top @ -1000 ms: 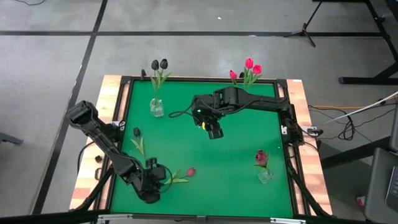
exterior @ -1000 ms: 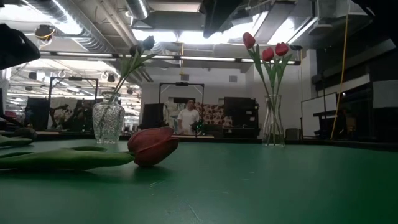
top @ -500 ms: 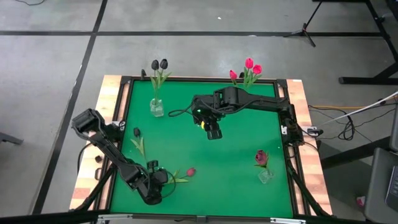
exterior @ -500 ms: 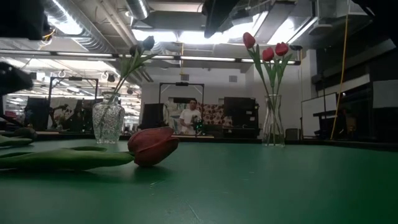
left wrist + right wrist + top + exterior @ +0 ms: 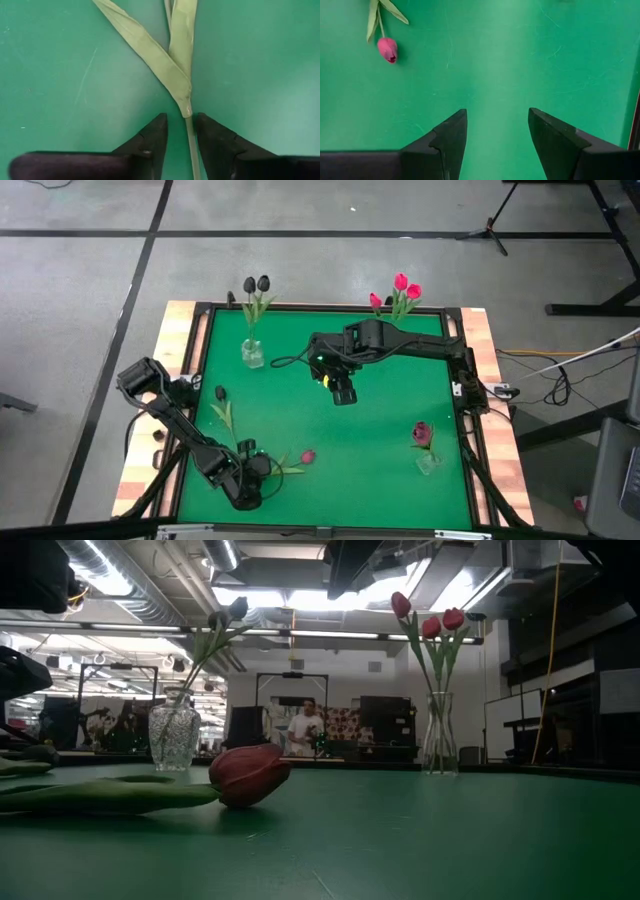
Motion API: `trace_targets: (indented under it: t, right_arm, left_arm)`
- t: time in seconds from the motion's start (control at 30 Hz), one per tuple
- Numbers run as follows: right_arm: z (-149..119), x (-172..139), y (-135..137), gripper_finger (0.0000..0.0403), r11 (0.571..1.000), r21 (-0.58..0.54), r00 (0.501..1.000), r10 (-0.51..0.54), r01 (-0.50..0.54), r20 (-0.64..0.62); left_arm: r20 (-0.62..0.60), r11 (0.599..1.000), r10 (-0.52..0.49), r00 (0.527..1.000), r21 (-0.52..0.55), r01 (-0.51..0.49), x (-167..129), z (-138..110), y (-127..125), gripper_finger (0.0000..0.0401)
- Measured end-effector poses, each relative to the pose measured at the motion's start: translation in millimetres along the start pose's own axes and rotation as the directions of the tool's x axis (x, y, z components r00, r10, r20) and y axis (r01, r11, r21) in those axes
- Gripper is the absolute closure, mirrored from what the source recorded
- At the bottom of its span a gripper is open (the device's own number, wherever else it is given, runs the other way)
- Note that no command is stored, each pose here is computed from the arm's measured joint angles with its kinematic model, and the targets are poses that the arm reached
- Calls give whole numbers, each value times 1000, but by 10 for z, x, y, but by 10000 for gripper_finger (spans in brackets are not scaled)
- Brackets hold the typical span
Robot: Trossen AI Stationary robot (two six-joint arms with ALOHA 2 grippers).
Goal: Sort flowers into vase by color
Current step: Put the red flower into the bottom transparent vase
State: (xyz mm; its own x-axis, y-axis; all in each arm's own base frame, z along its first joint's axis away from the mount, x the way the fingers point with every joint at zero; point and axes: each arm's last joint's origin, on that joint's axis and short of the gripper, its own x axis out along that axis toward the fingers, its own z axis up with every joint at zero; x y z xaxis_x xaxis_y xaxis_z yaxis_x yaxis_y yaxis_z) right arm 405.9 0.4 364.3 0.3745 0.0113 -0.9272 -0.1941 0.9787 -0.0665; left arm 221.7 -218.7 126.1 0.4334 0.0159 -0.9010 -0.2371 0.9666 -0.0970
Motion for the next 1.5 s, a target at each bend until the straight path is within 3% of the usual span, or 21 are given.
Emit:
trace_targets:
  t: [0.23, 0.47, 0.73, 0.93, 1.1, 1.27, 1.5]
  right_arm:
    - [-1, 0, 0, 194, 1000, 0, 1000, 0, 0, -1]
    - [-3, -44, 34, 194, 1000, -8, 1000, 12, -12, 12]
    - [-100, -612, 140, 194, 999, -29, 984, 46, -41, 174]
    - [-265, -1228, 266, 194, 992, -69, 912, 124, -106, 390]
    - [-458, -1738, 457, 194, 984, -119, 816, 175, -131, 551]
    - [-647, -2112, 720, 194, 968, -211, 725, 243, -136, 644]
    - [-795, -2233, 1030, 194, 967, -244, 744, 212, -68, 634]
  left_arm:
    - [-1, 1000, 4, 1000, -30, -4, 6, -3, 5, 391]
    - [7, 998, 5, 1000, -64, -5, -12, 5, 10, 398]
    - [137, 995, 26, 990, -94, -13, -256, 110, 68, 400]
    - [297, 991, 73, 952, -125, -37, -475, 212, 127, 401]
    - [478, 986, 133, 868, -153, -67, -708, 321, 189, 401]
    - [657, 971, 229, 718, -201, -126, -916, 429, 233, 401]
    - [797, 928, 371, 476, -297, -226, -1132, 576, 210, 401]
